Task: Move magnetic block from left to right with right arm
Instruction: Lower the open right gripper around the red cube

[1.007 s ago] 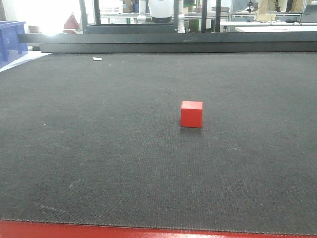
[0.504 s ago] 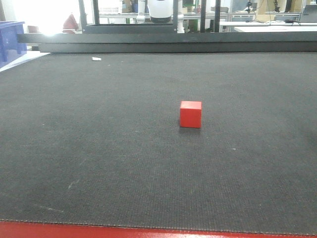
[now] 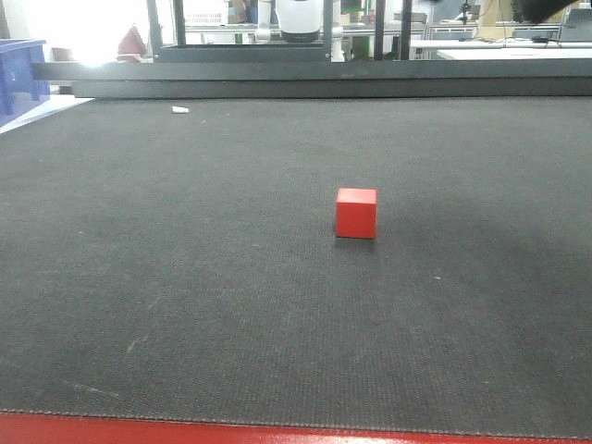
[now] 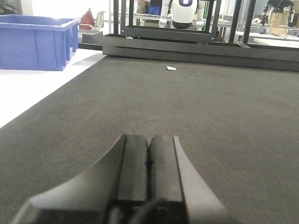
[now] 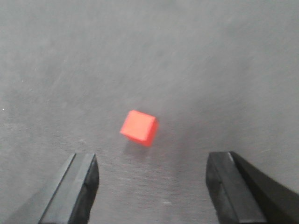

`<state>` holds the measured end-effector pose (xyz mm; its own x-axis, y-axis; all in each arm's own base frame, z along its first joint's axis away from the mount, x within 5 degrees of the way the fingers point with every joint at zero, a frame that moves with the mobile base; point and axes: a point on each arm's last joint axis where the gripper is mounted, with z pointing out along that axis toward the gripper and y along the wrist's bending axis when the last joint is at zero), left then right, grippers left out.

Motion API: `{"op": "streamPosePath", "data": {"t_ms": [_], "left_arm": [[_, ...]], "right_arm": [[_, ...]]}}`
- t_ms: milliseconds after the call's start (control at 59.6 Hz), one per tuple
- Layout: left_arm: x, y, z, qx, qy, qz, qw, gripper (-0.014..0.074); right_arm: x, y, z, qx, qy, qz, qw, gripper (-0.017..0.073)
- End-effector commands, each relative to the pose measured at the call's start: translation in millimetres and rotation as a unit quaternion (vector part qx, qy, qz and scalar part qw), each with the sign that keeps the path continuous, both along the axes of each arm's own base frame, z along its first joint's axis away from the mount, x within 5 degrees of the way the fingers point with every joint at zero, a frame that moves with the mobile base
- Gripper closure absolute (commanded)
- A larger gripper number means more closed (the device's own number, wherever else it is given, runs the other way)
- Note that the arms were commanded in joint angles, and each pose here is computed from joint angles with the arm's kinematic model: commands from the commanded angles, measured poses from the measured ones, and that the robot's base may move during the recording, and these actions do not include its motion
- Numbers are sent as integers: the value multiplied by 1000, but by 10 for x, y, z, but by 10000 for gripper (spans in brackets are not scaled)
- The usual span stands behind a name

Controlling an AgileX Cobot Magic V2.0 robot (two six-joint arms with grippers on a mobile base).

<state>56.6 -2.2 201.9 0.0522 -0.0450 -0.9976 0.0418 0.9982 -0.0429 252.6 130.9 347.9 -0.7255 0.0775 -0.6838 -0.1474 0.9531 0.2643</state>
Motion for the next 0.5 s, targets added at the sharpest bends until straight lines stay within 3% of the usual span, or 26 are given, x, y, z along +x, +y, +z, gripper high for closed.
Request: {"op": "streamPosePath", "data": {"t_ms": [0, 319, 487], "left_arm": [[-14, -3, 54, -4, -46, -4, 999, 710], [-14, -3, 54, -4, -46, -4, 999, 709], [-14, -3, 54, -4, -46, -4, 999, 709]], "right_arm": [[172, 173, 158, 12, -10, -23, 1000, -21], [703, 712, -257, -57, 100, -65, 991, -21], [894, 843, -472, -72, 133, -83, 985, -21]]}}
